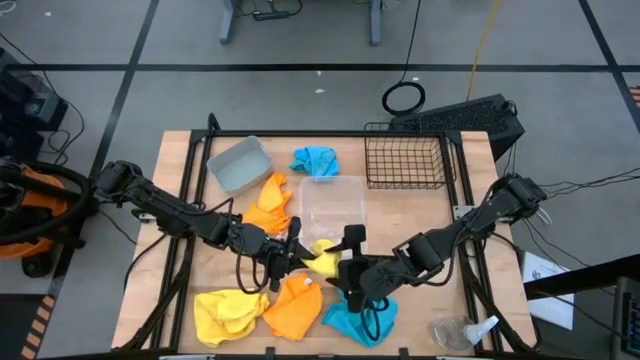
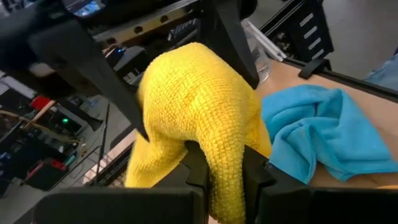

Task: Sort microfiber towel by color & place in baskets
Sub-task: Put the right yellow towel into the gray bin

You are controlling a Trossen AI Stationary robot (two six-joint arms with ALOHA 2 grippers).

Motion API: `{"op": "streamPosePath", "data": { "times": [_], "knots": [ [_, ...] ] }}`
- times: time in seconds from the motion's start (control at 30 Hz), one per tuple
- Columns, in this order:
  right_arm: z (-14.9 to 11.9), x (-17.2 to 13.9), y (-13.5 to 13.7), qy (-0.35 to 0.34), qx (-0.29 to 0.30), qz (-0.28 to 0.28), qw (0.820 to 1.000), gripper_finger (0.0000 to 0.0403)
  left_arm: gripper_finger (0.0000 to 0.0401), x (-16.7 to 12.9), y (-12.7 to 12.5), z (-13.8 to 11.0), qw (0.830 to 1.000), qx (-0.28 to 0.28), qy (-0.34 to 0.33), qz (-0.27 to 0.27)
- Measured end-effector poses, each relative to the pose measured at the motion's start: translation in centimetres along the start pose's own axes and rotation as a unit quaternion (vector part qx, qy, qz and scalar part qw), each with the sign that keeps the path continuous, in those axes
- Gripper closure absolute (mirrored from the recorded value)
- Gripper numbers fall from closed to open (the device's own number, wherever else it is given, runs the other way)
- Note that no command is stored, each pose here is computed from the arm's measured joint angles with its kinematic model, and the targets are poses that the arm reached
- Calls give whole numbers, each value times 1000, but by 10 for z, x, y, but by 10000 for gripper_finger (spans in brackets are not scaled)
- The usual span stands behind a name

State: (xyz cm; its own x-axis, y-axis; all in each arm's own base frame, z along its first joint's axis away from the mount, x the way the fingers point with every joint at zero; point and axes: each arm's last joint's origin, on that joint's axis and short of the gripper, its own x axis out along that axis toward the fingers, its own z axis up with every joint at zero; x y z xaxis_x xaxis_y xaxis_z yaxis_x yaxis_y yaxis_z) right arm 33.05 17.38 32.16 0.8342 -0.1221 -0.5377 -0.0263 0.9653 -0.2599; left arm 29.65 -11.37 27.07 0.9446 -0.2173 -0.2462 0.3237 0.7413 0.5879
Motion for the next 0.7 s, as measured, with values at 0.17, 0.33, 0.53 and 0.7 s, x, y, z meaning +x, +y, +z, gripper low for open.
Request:
{"op": "streamPosePath", "data": {
  "times": [0.17,0.33,0.53,0.7],
  "knots": [
    [-2,-3,4,2,38,-11,999,85,361,0,1,0,1000,0,9,15],
    [-2,-4,5,-1,71,-29,997,88,361,0,2,0,1000,-1,7,19],
    [-2,-4,4,-4,100,-33,994,131,361,0,3,2,1000,-3,-3,28],
    [-1,-4,3,-10,108,-47,993,193,361,0,4,3,999,-4,0,39]
  ]
}}
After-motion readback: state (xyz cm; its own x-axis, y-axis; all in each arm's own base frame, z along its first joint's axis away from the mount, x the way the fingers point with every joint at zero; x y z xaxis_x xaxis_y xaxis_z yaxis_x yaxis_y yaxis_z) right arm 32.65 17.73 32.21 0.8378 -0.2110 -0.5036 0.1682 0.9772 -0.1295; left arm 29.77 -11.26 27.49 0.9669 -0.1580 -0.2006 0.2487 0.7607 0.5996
